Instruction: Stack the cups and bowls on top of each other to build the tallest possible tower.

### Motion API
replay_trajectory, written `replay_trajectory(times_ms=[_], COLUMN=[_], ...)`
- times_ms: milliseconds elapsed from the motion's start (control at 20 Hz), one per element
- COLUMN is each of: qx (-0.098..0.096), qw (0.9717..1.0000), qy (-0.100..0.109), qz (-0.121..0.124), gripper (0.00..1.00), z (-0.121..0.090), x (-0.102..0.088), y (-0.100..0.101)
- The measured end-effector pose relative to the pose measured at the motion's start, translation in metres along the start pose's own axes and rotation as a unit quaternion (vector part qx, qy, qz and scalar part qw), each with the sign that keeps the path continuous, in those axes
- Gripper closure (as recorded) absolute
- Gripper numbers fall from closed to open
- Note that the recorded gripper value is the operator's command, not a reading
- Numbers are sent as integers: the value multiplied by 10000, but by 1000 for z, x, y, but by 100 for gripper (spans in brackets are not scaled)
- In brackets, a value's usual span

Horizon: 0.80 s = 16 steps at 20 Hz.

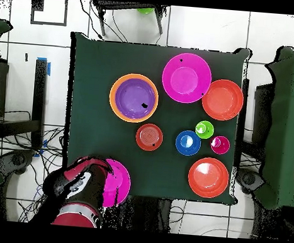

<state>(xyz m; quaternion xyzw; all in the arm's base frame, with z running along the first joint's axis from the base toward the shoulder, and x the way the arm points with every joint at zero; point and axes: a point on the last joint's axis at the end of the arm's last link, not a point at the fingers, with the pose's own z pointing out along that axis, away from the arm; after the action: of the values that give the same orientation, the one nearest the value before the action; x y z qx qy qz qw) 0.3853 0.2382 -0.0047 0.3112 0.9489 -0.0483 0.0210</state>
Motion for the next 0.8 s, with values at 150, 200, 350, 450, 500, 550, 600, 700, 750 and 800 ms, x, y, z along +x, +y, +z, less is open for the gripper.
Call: replay_trajectory(times_ms=[150, 200, 350, 450, 500, 550, 600, 700, 750, 800], qx=[21, 22, 21, 20, 30, 42, 62, 93, 93, 94], qw=[10000, 9999, 9999, 9999, 9999, 9999, 9999, 9999, 9999, 9999], qy=[-65, -74, -113, -109, -105, -102, -94, -85, -85, -86], qz=[-65, -72, -72, -30, -12, 1, 22, 66, 86, 106], gripper=[100, 100, 100, 100, 100, 100, 100, 100, 100, 100], z=[1, 1, 0, 0, 0, 0, 0, -1, -1, -1], x=[4, 5, 8, 8, 7, 7, 6, 4, 3, 2], y=[4, 5, 8, 12, 12, 13, 14, 16, 18, 20])
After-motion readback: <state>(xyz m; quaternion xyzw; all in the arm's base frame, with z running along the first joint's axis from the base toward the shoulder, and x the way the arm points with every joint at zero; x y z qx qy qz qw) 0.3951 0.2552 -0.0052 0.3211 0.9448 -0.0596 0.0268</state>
